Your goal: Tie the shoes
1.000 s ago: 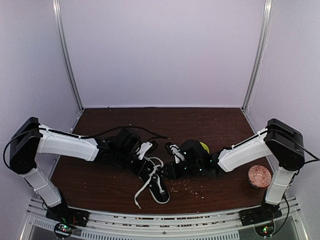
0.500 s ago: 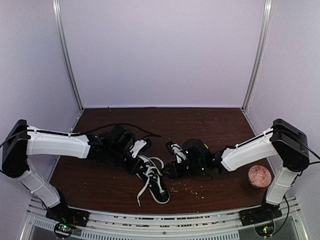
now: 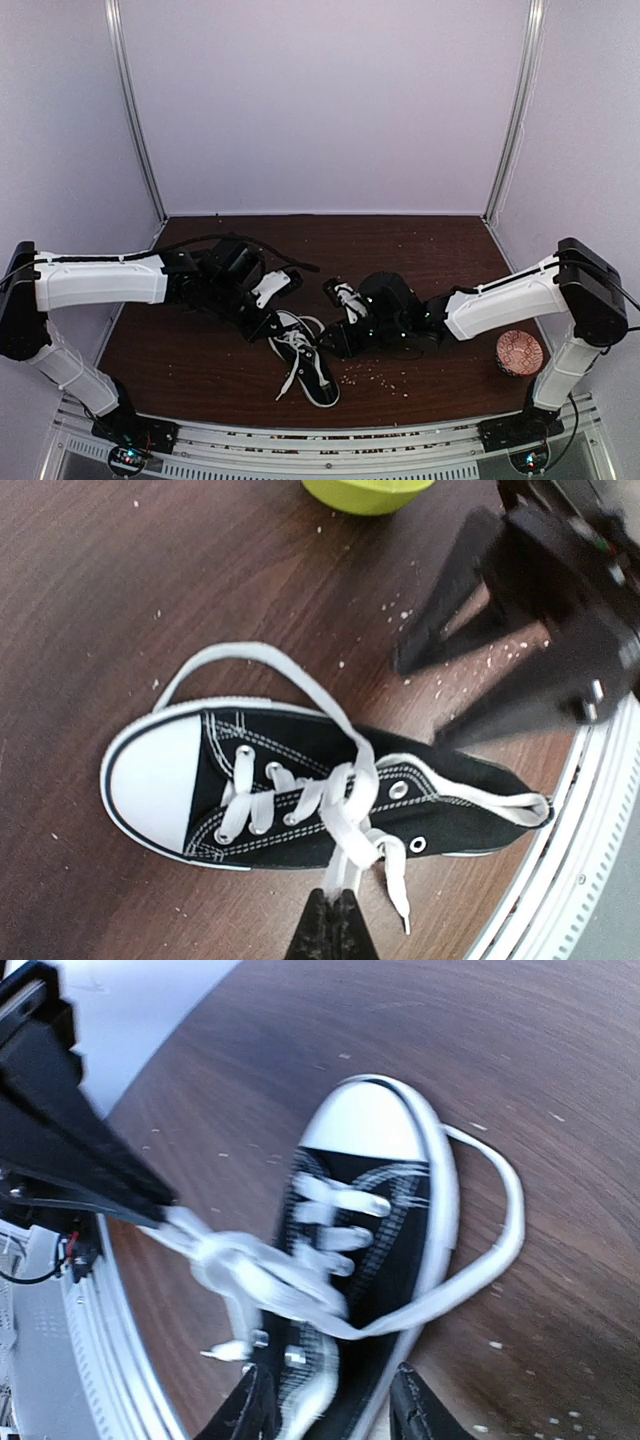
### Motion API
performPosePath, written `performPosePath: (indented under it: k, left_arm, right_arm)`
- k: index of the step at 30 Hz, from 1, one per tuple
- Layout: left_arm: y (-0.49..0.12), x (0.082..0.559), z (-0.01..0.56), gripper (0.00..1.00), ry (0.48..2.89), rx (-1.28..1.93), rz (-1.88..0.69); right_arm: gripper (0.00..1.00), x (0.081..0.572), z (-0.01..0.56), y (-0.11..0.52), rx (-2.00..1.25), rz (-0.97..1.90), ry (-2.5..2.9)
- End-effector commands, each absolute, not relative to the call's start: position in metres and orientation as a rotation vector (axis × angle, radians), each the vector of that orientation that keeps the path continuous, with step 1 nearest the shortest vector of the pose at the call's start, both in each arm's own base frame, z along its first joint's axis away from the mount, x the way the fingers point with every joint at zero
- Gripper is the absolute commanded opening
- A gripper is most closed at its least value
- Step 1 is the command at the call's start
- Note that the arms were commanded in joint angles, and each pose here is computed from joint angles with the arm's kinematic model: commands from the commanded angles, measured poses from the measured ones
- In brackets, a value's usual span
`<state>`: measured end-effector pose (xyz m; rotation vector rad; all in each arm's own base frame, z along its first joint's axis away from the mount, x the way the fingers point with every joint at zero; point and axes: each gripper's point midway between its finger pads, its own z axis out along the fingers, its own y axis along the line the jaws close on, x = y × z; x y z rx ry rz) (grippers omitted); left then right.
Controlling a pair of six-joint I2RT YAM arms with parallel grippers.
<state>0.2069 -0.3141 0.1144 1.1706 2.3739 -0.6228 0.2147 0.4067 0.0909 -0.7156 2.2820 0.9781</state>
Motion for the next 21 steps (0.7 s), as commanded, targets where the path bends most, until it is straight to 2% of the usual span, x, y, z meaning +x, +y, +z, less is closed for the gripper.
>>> performPosePath:
  k: [1,9,18,21]
  left_arm:
    - [-0.318,0.209,0.125,0.0,2.368,1.204,-0.637]
    - [-0.32,0.21,0.125,0.0,2.372,1.18,-0.649]
    - [-0.322,0.21,0.127,0.0,2.367,1.171,-0.667]
    - [-0.322,0.21,0.127,0.0,2.365,1.17,-0.673]
  right_arm:
    - [0.39,0.202,0.126,0.437,-0.687,1.11,2.207]
    - [0.34,0.199,0.123,0.469,-0.659,1.185,2.199]
    - [0.29,0.206,0.111,0.473,-0.631,1.137,2.241]
    - [0.23,0.209,0.108,0.475,-0.611,1.131,2.249]
